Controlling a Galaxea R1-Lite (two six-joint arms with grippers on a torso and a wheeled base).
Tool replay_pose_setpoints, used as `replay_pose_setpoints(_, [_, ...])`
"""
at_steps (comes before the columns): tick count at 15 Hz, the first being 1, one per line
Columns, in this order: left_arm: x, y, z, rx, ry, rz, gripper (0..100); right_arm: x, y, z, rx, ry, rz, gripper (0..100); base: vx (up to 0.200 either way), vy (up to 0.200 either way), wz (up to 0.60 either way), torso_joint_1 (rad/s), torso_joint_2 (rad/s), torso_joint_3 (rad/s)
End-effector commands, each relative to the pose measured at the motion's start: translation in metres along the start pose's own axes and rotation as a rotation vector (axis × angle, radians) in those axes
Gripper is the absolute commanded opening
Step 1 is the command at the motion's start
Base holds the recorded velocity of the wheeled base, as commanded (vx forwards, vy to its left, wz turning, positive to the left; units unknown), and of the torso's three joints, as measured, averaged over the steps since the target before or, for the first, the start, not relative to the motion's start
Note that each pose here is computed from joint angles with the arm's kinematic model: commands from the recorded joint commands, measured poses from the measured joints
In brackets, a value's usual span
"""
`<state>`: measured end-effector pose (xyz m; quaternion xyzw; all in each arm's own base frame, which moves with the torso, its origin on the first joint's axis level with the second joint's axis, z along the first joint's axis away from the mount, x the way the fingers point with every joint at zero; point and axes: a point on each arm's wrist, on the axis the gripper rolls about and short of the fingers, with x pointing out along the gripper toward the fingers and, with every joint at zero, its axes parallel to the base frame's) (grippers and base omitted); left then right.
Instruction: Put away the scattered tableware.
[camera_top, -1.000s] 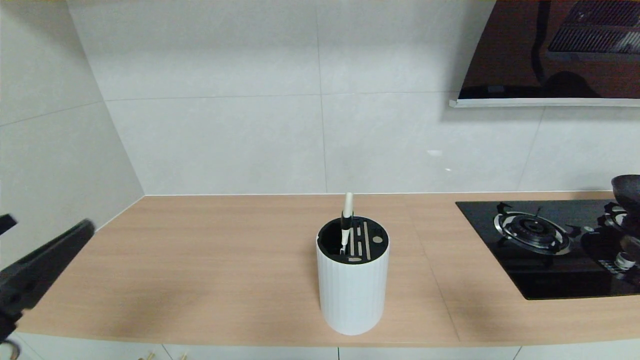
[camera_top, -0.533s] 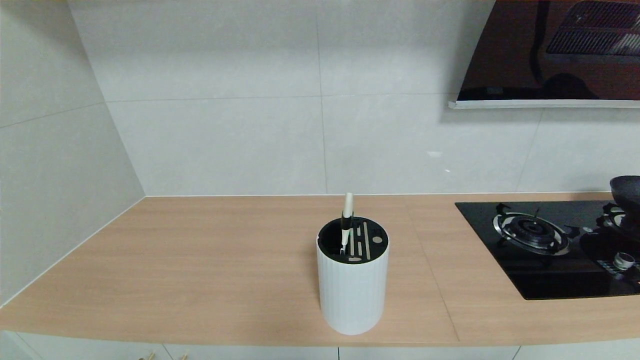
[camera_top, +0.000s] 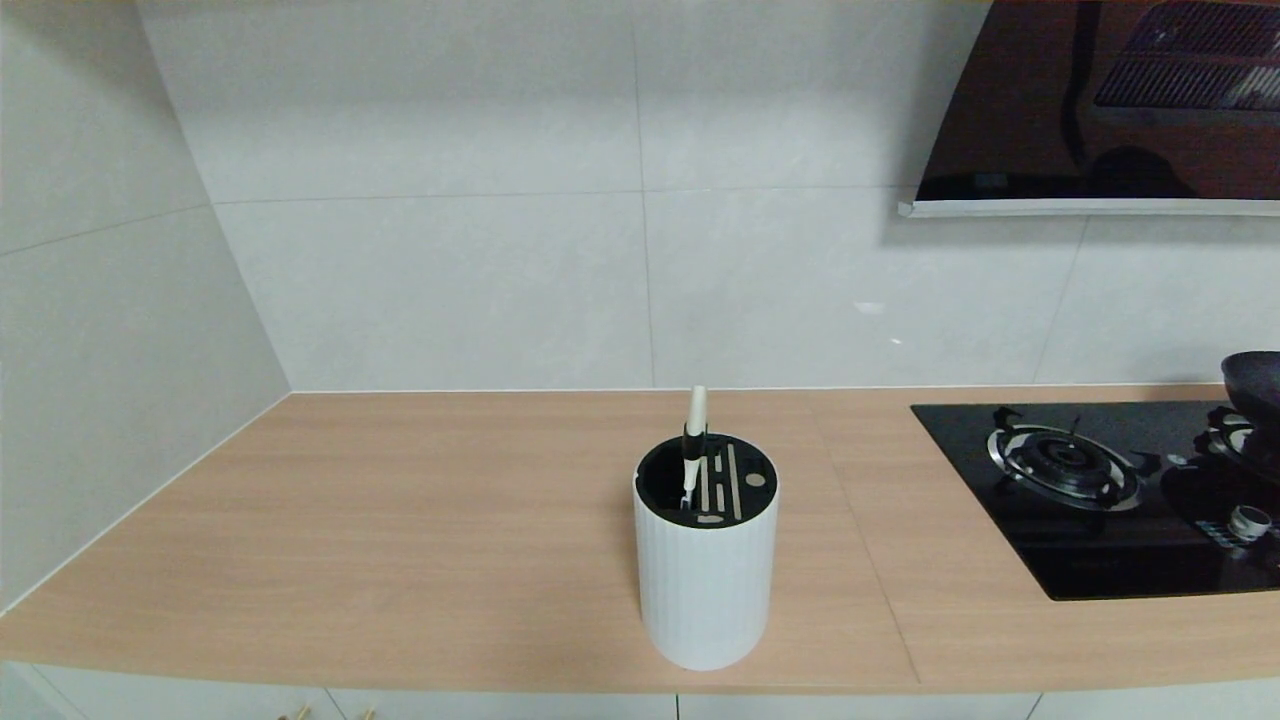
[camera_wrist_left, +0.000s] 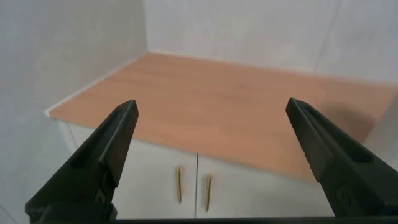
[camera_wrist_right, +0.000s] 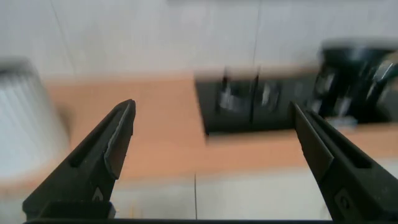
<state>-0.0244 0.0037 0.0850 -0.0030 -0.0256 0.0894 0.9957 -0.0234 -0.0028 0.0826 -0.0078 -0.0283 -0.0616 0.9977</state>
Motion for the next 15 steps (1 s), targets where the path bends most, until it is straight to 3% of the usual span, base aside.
replay_pose_setpoints(1, [0.0008, -0.0012, -0.0061, -0.003, 0.018, -0.047, 100, 0.0004, 0.0001, -0.0023, 0.001, 0.012, 0.000, 100, 0.000, 0.000, 0.00, 0.000, 0.00, 0.000])
replay_pose_setpoints(3, [0.0005, -0.0035, -0.0100, 0.019, 0.055, -0.155, 100, 0.0004, 0.0002, -0.0023, 0.003, 0.012, 0.005, 100, 0.000, 0.000, 0.00, 0.000, 0.00, 0.000])
replay_pose_setpoints(5, [0.0005, -0.0036, -0.0097, 0.026, 0.051, -0.160, 100, 0.0003, 0.0010, -0.0027, 0.004, 0.016, 0.039, 100, 0.000, 0.000, 0.00, 0.000, 0.00, 0.000])
replay_pose_setpoints(6, [0.0005, -0.0036, -0.0097, 0.026, 0.051, -0.160, 100, -0.0002, 0.0033, -0.0076, -0.007, 0.064, 0.146, 100, 0.000, 0.000, 0.00, 0.000, 0.00, 0.000])
replay_pose_setpoints(7, [0.0005, -0.0035, -0.0097, 0.020, 0.052, -0.158, 100, -0.0003, 0.0038, -0.0076, -0.008, 0.063, 0.166, 100, 0.000, 0.000, 0.00, 0.000, 0.00, 0.000])
replay_pose_setpoints(9, [0.0005, -0.0035, -0.0097, 0.005, 0.053, -0.158, 100, 0.0000, 0.0037, -0.0069, -0.003, 0.056, 0.162, 100, 0.000, 0.000, 0.00, 0.000, 0.00, 0.000])
replay_pose_setpoints(15, [0.0005, -0.0035, -0.0097, 0.005, 0.053, -0.158, 100, -0.0001, 0.0037, -0.0069, 0.001, 0.055, 0.161, 100, 0.000, 0.000, 0.00, 0.000, 0.00, 0.000])
